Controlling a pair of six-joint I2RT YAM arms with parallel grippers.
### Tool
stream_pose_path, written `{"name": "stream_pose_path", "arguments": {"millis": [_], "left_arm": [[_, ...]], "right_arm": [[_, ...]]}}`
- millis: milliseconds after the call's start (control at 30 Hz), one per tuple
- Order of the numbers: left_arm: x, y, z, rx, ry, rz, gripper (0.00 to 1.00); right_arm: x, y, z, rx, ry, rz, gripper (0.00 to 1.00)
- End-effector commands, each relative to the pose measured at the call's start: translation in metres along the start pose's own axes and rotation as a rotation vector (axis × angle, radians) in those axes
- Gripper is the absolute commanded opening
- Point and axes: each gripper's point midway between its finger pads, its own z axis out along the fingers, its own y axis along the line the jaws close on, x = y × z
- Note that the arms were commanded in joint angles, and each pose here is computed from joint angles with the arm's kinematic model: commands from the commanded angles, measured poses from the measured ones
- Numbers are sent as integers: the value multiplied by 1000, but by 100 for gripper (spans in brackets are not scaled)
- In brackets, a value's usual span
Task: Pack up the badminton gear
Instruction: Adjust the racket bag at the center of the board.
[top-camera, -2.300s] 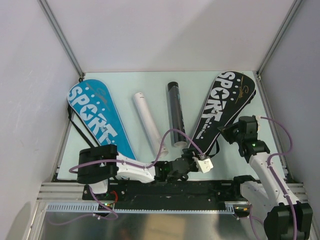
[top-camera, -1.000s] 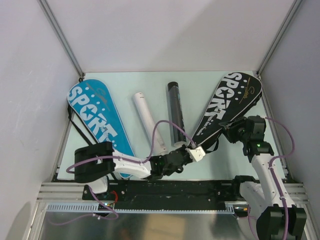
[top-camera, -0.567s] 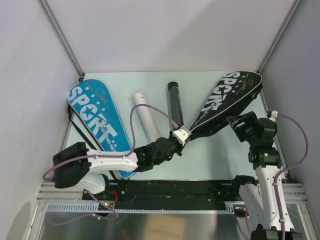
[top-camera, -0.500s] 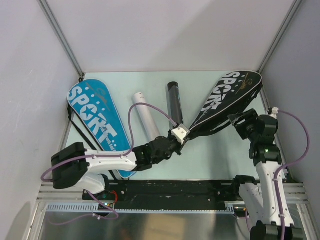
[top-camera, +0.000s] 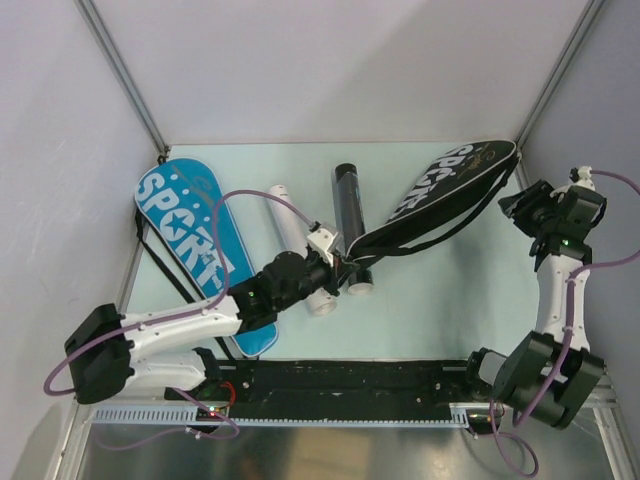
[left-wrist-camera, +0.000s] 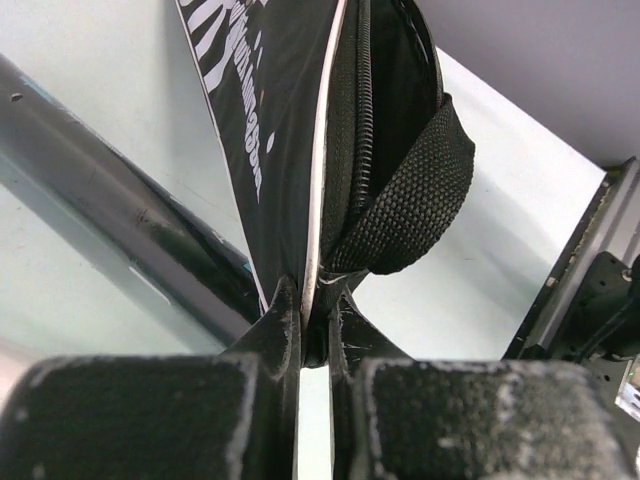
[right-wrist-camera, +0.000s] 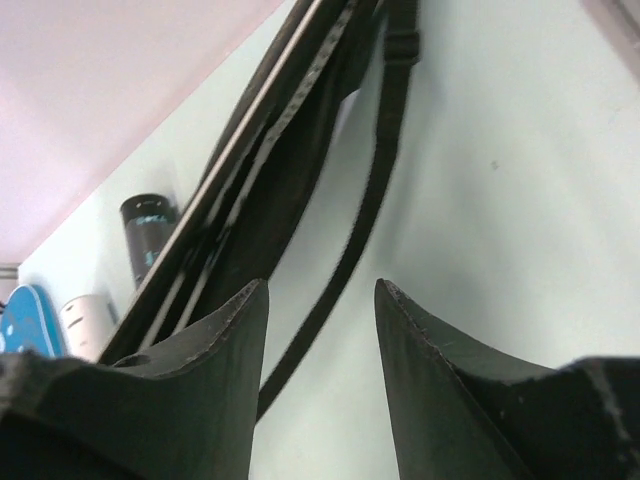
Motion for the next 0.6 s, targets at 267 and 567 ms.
{"name": "stream_pose_path", "arguments": {"millis": [267, 567], "left_arm": [[-14, -1, -25, 58, 64, -152, 0], [-29, -1, -41, 138, 89, -213, 0]], "right_arm": [[-99, -13, 44, -68, -223, -153, 50], [-94, -18, 94, -205, -161, -179, 45]]}}
